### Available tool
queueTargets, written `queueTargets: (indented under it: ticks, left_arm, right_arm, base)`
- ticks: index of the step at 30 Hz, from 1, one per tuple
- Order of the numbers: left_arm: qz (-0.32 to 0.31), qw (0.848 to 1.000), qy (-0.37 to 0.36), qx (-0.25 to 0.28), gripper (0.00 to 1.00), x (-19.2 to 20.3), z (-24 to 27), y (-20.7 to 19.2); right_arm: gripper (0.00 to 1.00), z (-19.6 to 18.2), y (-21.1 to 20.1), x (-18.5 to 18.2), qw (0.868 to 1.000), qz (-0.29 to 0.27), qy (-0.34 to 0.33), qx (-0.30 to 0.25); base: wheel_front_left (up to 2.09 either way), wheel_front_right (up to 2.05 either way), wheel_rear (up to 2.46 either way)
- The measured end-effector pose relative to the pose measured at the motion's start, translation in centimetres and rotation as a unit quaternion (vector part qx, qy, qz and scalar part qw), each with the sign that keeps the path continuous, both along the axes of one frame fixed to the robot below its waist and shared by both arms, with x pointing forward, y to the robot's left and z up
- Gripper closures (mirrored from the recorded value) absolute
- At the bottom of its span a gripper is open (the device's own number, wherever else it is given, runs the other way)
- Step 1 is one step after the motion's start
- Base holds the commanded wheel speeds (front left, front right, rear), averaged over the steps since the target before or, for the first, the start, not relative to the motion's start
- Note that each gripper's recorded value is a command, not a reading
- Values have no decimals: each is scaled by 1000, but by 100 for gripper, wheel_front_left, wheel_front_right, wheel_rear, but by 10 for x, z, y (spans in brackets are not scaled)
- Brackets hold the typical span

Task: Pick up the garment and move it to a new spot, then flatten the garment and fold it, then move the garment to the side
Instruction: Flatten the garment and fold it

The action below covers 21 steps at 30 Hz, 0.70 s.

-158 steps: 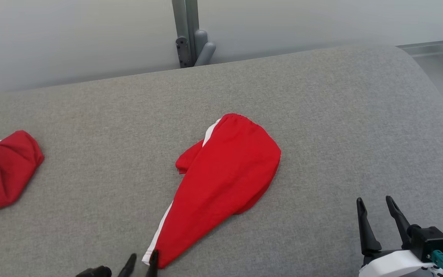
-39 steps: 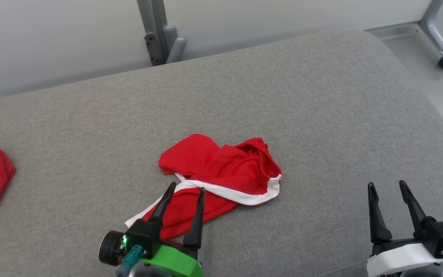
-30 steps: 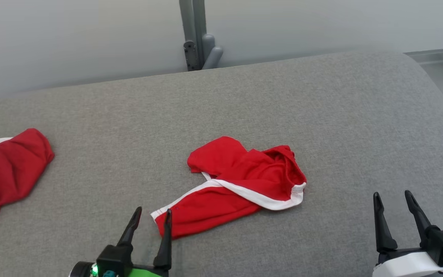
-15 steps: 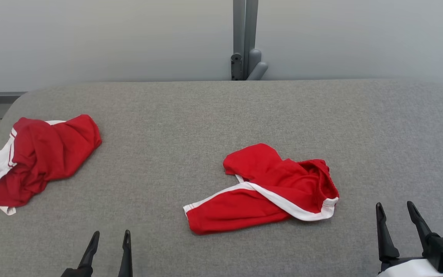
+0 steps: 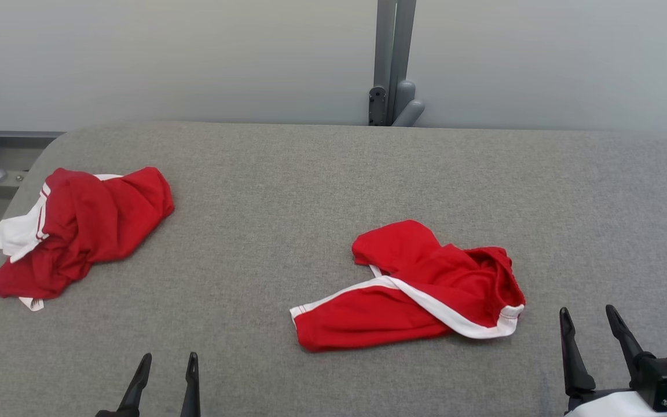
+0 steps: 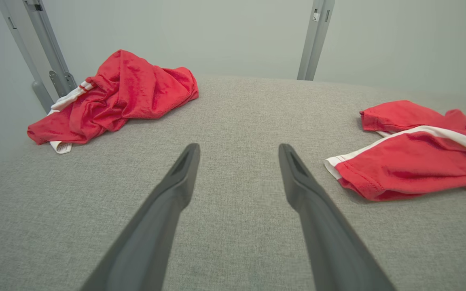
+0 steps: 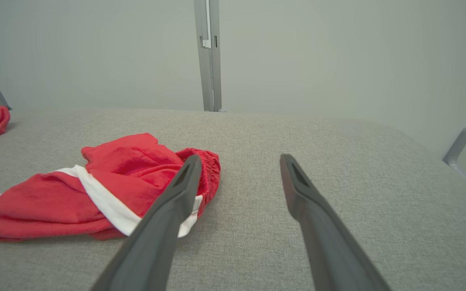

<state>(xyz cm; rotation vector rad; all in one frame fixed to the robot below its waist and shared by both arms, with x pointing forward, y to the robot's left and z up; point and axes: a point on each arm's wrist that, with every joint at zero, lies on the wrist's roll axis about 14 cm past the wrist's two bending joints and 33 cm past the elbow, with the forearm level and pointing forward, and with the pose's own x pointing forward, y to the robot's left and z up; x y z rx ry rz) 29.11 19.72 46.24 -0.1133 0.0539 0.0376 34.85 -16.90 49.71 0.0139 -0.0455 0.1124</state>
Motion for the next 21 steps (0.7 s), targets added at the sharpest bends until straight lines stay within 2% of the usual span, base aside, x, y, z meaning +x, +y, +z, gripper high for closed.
queueTargets:
  ticks: [21]
  left_arm:
    - [-31, 999, -8, -10, 0, 15, 4, -16]
  right_arm:
    - [0, -4, -4, -8, 1000, -8, 6, 6]
  base:
    - [0, 0, 0]
